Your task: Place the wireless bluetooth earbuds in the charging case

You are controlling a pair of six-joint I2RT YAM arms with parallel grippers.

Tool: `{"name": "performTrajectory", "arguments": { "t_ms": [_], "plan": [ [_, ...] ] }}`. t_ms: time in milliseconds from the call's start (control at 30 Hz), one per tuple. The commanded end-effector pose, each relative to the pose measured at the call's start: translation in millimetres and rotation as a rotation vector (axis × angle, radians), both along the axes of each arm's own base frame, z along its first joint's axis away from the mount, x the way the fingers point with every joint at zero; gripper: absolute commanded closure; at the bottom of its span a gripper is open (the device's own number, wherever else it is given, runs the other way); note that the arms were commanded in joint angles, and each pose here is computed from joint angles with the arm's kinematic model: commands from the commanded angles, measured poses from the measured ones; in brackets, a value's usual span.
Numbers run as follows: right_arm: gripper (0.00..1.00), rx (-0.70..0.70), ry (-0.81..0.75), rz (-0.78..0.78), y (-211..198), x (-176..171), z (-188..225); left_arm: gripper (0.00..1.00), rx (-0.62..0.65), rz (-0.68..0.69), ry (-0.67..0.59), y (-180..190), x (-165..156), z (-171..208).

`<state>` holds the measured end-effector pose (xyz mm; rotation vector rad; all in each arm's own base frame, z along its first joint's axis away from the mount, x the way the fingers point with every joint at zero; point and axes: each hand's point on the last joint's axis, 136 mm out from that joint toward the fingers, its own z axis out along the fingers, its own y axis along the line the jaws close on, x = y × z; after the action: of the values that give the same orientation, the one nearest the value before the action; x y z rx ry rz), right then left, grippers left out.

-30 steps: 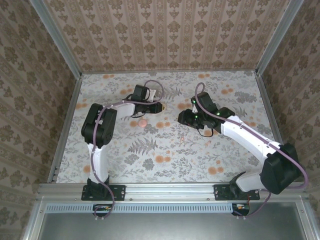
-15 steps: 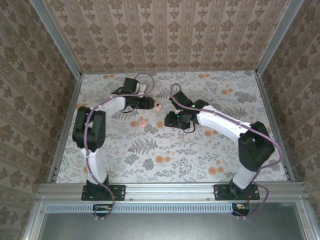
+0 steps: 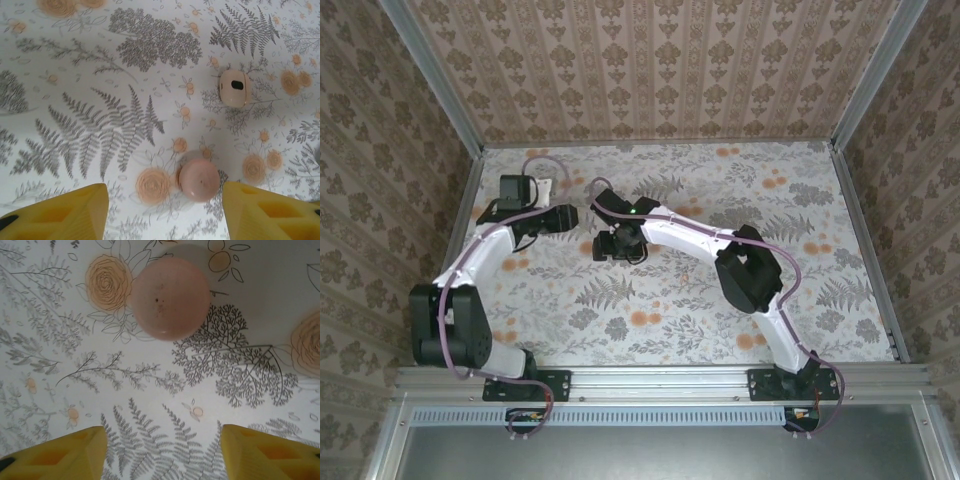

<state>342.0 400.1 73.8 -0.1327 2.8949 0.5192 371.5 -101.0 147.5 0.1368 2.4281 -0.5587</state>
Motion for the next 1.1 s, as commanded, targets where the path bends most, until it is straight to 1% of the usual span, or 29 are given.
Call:
{"name": "performTrajectory", "arguments": {
  "t_ms": [0,133,233,400,800,1067],
  "plan": [
    [0.32,-0.073,0.019,-0.021,-8,6,-12,0.39,-0.016,0.027,0.035,14,-19,-9],
    [0.31,-0.107,0.020,-0.016,-6,13,-23,0.38,-0.046,0.073,0.026,23,-31,-15],
    [0.31,-0.136,0.020,-0.020,-6,17,-32,0.38,-0.055,0.083,0.017,24,-33,-17],
    [0.31,-0.155,0.005,-0.029,-4,25,-40,0.38,-0.078,0.070,0.032,20,-31,-19],
    [0.31,-0.187,-0.044,0.013,7,44,-53,0.37,-0.092,0.068,0.043,18,-32,-24],
    [0.32,-0.248,-0.070,0.043,6,53,-61,0.37,-0.095,0.067,0.043,17,-31,-23]
  ]
}}
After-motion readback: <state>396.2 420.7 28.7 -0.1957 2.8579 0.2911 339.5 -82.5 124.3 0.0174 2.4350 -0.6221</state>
